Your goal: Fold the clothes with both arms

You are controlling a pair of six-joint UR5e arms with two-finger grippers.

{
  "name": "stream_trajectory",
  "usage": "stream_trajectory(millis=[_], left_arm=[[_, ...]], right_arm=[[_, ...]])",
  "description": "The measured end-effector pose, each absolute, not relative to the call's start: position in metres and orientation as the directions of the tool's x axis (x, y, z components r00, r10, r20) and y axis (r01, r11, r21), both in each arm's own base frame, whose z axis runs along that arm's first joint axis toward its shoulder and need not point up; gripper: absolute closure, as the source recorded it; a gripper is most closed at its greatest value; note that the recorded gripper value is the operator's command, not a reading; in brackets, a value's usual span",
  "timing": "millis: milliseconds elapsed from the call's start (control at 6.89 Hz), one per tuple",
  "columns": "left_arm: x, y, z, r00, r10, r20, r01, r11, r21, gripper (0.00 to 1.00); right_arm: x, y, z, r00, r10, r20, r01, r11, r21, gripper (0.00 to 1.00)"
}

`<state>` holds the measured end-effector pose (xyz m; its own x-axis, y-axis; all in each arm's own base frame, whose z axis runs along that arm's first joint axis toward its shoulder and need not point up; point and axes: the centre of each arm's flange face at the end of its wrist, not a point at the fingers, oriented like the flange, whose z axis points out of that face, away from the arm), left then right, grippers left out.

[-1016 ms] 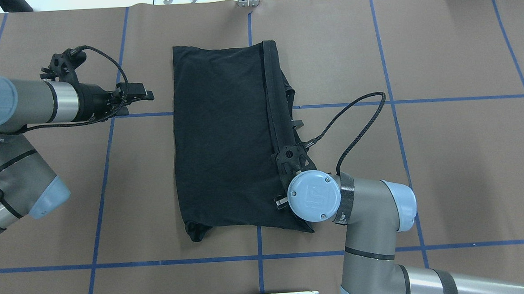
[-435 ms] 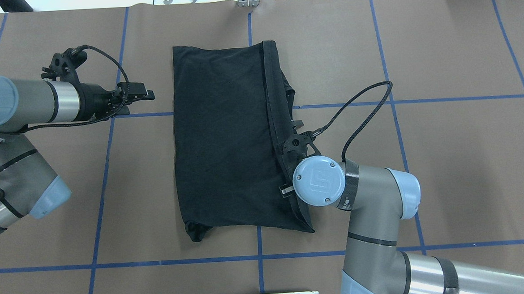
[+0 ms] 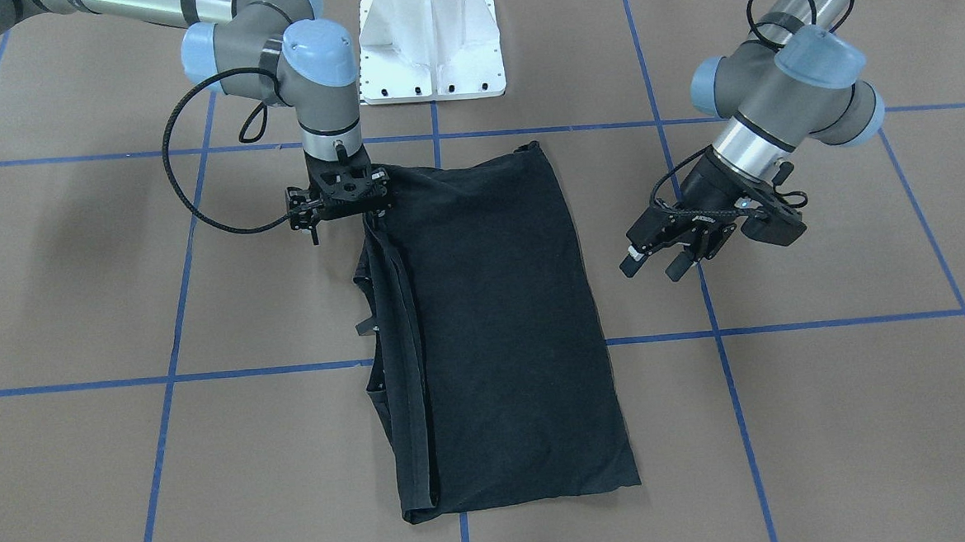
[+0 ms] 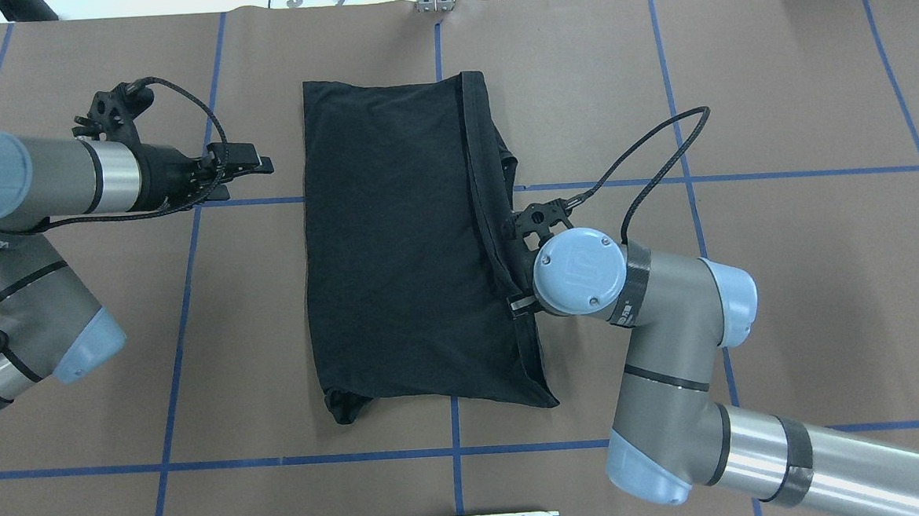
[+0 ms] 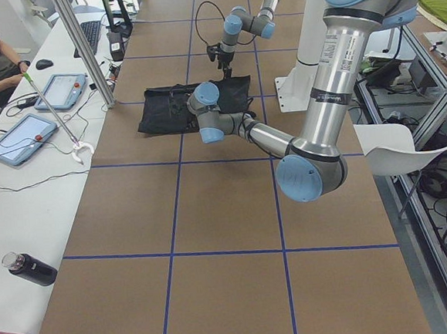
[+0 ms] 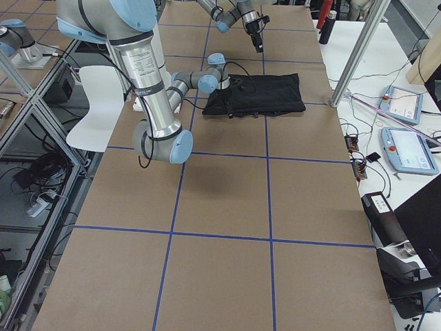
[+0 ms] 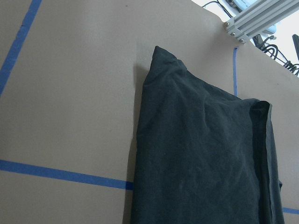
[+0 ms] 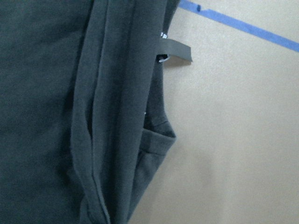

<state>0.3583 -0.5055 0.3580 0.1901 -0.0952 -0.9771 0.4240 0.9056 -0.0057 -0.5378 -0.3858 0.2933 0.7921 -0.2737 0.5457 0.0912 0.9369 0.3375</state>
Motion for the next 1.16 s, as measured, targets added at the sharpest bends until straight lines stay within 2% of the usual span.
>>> stream_trajectory(millis=[435, 726, 1161], left_arm=[[0.360, -0.506, 0.351, 0.181, -0.091, -0.979, 0.423, 0.906, -0.006, 0.00], [0.361, -0.507, 0.352, 0.183, -0.092, -0.979, 0.422, 0.907, -0.006, 0.00], [0.361, -0.507, 0.353, 0.185, -0.092, -0.978, 0.421, 0.907, -0.006, 0.00]], right_arm=[[-0.507, -0.409, 0.314, 0.797, -0.259, 0.546, 0.098, 0.947, 0.307, 0.01], [-0.499, -0.415, 0.285, 0.759, -0.259, 0.597, 0.087, 0.949, 0.302, 0.00], [-0.525, -0.393, 0.250, 0.721, -0.290, 0.629, 0.101, 0.942, 0.319, 0.00]])
